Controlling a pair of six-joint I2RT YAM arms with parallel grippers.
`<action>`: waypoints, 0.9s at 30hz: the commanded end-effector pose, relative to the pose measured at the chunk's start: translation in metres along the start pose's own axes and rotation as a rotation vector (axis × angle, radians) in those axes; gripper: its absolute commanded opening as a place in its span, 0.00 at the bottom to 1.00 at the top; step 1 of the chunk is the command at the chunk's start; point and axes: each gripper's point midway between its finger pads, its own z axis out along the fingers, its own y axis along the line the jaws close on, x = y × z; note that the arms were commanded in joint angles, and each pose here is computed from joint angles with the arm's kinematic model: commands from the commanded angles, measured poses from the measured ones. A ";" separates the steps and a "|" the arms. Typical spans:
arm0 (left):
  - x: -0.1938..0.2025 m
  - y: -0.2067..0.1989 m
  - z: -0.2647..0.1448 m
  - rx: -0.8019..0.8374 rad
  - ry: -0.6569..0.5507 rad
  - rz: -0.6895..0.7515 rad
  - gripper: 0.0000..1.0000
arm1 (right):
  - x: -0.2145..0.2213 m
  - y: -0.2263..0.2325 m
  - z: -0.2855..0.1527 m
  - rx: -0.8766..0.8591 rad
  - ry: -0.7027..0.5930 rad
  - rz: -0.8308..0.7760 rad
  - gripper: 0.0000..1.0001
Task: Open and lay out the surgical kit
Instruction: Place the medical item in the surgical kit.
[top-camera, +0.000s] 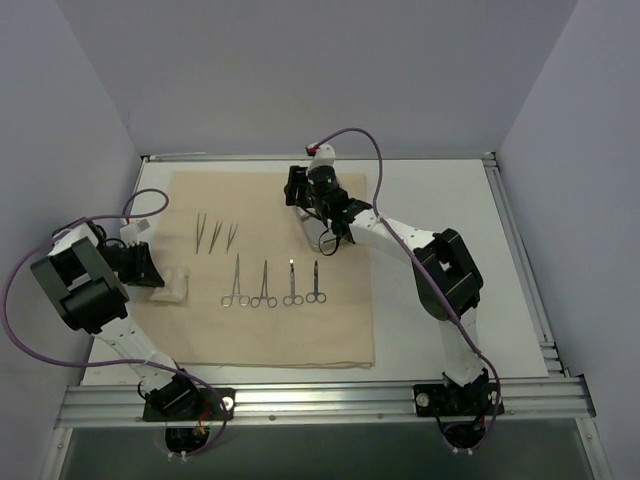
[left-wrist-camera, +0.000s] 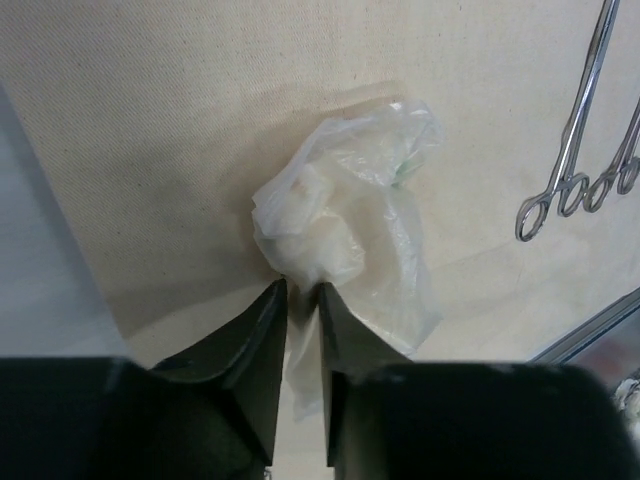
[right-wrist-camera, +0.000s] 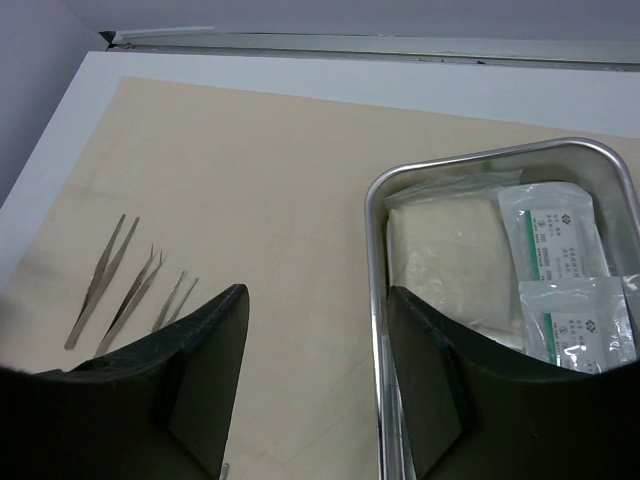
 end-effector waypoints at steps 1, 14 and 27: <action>-0.013 -0.002 -0.012 -0.026 -0.048 0.070 0.31 | -0.024 0.003 -0.005 -0.018 -0.035 0.028 0.53; -0.026 0.005 -0.031 -0.110 -0.062 0.110 0.47 | -0.004 -0.052 0.036 0.056 0.120 -0.023 0.46; -0.035 -0.021 -0.040 -0.072 -0.074 0.155 0.53 | 0.065 -0.091 0.083 0.088 0.334 -0.110 0.42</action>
